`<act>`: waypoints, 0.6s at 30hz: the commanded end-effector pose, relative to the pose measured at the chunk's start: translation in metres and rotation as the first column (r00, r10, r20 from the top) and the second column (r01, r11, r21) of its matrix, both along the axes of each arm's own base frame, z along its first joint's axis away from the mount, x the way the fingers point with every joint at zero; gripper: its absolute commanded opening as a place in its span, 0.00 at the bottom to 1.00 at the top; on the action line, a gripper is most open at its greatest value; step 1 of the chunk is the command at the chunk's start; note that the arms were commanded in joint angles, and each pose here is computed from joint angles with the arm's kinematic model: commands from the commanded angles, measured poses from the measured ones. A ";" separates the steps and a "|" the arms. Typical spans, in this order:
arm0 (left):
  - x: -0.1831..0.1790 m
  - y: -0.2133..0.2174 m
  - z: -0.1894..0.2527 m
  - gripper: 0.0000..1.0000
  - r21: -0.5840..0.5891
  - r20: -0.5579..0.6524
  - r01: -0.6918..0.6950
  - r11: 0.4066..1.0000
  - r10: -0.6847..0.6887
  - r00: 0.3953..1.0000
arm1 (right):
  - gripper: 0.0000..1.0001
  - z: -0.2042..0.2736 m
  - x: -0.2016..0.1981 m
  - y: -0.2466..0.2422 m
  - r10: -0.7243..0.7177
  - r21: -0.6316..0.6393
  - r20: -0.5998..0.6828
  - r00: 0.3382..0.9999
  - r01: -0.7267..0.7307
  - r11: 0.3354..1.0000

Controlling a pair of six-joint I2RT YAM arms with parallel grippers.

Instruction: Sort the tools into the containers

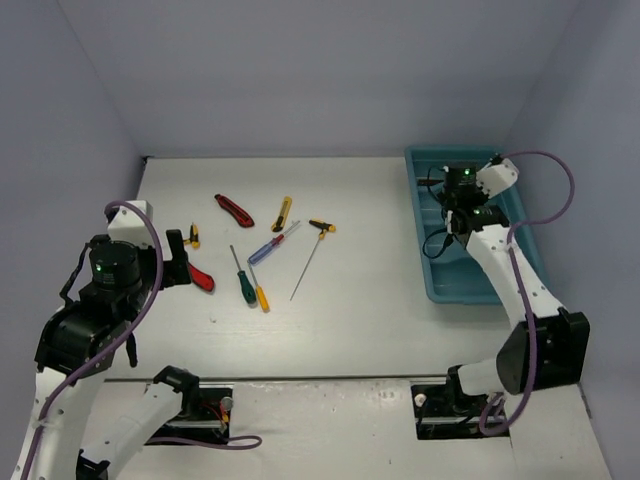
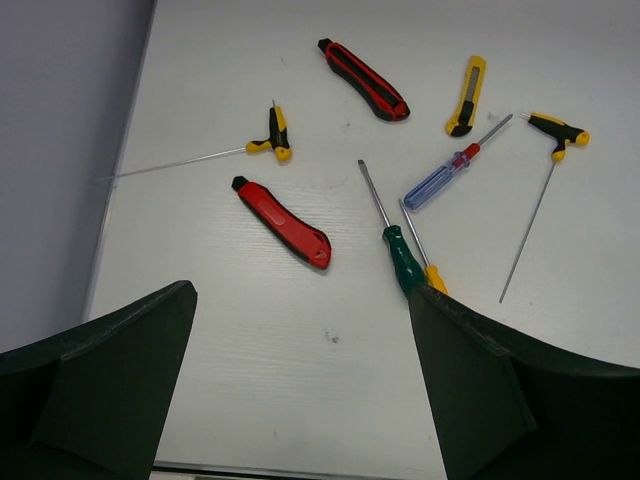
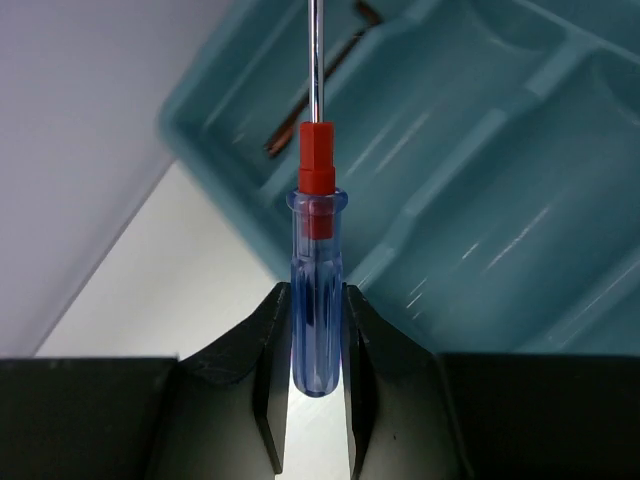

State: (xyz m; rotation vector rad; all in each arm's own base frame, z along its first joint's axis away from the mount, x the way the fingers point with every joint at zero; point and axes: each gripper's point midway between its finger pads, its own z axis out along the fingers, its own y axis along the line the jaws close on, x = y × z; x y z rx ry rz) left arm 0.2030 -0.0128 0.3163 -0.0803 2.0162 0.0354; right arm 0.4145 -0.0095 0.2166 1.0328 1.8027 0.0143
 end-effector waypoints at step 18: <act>0.013 -0.013 0.002 0.86 -0.081 -0.002 -0.003 0.997 0.003 1.000 | 0.50 -0.068 0.092 -0.063 -0.270 0.334 -0.038 0.962 0.267 0.904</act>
